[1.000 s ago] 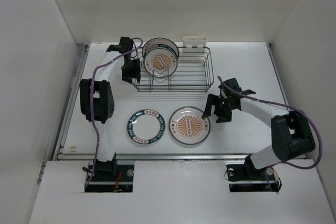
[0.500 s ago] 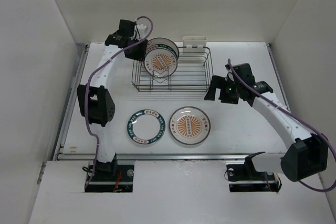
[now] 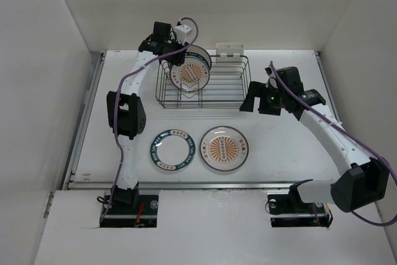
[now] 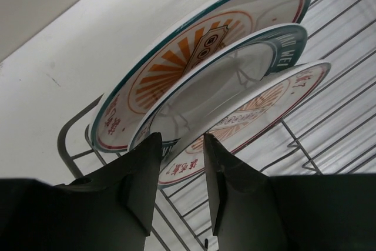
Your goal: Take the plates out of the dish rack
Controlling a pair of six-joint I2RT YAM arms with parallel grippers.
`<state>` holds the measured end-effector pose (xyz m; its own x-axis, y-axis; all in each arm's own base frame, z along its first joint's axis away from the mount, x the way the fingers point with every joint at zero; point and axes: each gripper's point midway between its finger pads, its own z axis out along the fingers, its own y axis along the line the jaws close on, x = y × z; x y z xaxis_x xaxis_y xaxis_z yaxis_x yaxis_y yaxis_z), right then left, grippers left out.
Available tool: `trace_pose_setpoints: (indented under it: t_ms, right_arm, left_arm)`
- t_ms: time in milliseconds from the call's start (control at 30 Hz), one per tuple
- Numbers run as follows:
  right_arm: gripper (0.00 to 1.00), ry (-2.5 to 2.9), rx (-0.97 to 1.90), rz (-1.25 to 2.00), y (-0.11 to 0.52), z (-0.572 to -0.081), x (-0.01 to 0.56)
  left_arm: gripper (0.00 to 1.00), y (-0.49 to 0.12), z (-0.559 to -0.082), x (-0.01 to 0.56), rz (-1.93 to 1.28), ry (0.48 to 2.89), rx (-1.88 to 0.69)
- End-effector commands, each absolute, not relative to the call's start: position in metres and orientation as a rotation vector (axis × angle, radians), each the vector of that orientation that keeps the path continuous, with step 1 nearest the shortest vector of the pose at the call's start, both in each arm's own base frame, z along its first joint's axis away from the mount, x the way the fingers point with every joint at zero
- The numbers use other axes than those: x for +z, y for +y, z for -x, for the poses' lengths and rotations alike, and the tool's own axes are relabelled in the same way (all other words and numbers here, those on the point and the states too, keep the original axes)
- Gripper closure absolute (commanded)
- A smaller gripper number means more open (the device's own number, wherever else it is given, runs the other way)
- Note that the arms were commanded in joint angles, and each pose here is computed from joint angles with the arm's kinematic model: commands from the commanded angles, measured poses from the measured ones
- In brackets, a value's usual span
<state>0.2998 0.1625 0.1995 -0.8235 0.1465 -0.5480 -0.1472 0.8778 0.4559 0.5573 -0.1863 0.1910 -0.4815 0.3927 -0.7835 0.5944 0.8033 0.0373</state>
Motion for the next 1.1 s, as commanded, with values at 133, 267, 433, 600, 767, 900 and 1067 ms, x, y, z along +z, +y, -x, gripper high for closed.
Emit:
trace_pose_setpoints:
  t_ms: [133,267,433,600,767,900,1067]
  right_arm:
    - [0.01,2.400,0.688,-0.025,0.166,-0.296,0.227]
    - [0.01,2.402,0.681,-0.048,0.166,-0.294,0.225]
    - [0.01,2.417,0.691,-0.041,0.171,-0.287,0.223]
    - [0.01,2.402,0.711,-0.021,0.177,-0.289,0.229]
    - [0.01,2.385,0.727,0.008,0.186,-0.294,0.239]
    - [0.01,2.357,0.734,0.035,0.190,-0.297,0.246]
    - [0.01,2.335,0.740,0.038,0.191,-0.298,0.248]
  left_arm:
    - [0.73,-0.194,-0.562,0.202,-0.761,2.076,-0.350]
    - [0.84,-0.193,-0.558,0.189,-0.777,2.111,-0.351]
    - [1.00,-0.191,-0.552,0.193,-0.789,2.126,-0.350]
    - [1.00,-0.191,-0.551,0.223,-0.782,2.071,-0.339]
    - [1.00,-0.186,-0.545,0.252,-0.784,2.035,-0.338]
    - [1.00,-0.183,-0.534,0.281,-0.776,1.996,-0.364]
    - [1.00,-0.184,-0.520,0.301,-0.777,1.980,-0.389]
